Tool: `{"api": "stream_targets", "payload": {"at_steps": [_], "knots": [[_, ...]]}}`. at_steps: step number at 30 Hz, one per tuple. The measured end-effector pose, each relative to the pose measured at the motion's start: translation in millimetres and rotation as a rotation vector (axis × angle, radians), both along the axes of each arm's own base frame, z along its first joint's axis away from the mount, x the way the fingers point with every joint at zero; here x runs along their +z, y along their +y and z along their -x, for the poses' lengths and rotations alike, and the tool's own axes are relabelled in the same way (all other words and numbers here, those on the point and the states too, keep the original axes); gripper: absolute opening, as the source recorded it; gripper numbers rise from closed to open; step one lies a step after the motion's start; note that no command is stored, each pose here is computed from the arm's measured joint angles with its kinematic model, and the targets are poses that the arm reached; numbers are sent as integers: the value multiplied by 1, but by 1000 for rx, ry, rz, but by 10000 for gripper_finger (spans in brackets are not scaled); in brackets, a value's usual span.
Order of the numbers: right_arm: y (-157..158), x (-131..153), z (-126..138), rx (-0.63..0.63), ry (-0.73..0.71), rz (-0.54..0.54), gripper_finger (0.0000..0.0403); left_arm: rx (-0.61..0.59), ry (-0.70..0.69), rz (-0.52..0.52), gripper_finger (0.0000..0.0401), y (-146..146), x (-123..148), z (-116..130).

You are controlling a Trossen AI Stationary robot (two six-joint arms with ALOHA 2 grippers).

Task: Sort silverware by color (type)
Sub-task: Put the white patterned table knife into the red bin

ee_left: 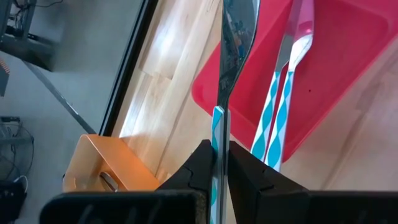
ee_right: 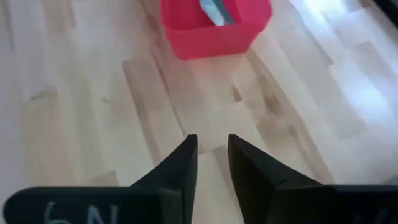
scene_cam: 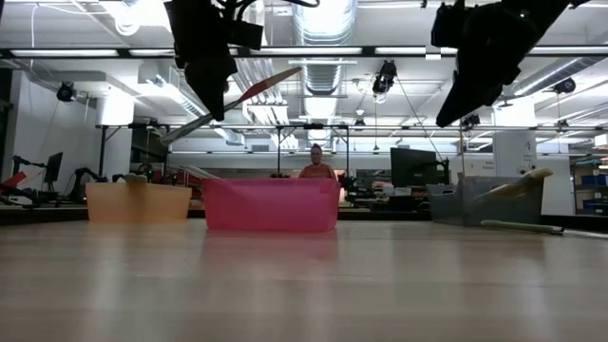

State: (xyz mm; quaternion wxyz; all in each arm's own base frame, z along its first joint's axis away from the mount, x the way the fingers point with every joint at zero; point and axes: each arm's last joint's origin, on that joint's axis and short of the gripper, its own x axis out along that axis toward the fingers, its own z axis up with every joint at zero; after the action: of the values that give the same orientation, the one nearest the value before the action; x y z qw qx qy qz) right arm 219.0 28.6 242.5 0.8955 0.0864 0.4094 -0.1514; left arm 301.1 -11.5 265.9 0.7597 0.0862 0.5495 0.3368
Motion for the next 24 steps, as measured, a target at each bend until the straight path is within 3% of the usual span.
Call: {"api": "stream_targets", "payload": {"at_steps": [10,24], "knots": [[0,2,-3,31,-28,31,50,0,-3,0,14,0,0,0],[0,3,-3,51,-31,46,47,0,-5,0,14,0,0,0]]}}
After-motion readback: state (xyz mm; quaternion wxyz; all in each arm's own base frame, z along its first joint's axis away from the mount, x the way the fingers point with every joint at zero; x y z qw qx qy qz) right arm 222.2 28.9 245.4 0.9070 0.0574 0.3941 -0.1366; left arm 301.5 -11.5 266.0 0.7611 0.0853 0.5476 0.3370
